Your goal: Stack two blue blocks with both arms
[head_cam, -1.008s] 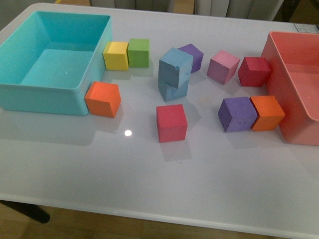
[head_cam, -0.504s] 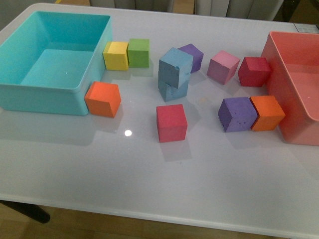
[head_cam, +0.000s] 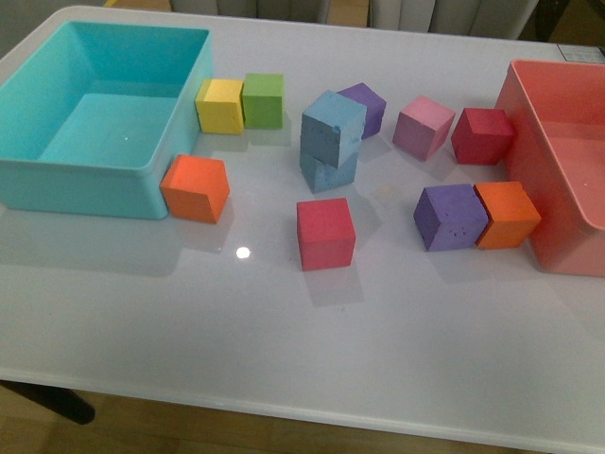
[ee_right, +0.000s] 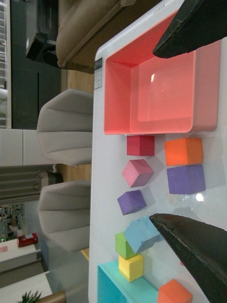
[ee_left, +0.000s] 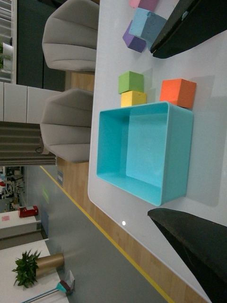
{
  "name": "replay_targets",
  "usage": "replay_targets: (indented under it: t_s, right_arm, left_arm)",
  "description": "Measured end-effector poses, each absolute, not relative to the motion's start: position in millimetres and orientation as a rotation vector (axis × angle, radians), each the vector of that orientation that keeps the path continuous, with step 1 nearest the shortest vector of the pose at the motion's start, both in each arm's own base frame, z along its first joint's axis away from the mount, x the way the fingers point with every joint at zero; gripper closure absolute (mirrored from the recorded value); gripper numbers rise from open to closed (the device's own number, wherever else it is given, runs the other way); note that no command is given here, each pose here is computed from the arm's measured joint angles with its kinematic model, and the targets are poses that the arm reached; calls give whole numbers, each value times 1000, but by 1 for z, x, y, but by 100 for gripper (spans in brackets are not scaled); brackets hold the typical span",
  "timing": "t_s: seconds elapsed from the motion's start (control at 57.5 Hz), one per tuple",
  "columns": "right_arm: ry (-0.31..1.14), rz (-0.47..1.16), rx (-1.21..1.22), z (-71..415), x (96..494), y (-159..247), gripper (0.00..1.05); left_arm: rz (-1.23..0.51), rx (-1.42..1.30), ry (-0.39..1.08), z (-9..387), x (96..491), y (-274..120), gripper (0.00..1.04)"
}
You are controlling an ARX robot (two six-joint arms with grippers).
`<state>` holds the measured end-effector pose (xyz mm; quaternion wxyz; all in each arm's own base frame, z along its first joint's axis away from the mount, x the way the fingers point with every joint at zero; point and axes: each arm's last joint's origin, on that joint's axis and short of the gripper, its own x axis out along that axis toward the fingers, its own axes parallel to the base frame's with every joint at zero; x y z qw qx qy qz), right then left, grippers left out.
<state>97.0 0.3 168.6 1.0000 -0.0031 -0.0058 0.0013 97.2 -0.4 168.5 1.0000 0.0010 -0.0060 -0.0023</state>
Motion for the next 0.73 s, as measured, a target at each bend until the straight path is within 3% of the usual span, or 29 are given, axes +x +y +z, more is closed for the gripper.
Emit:
replay_targets:
  t_s: [0.73]
  right_arm:
    - [-12,3,-6,169,97,0,9]
  left_arm:
    - [-5,2,-12,168,97,0,9]
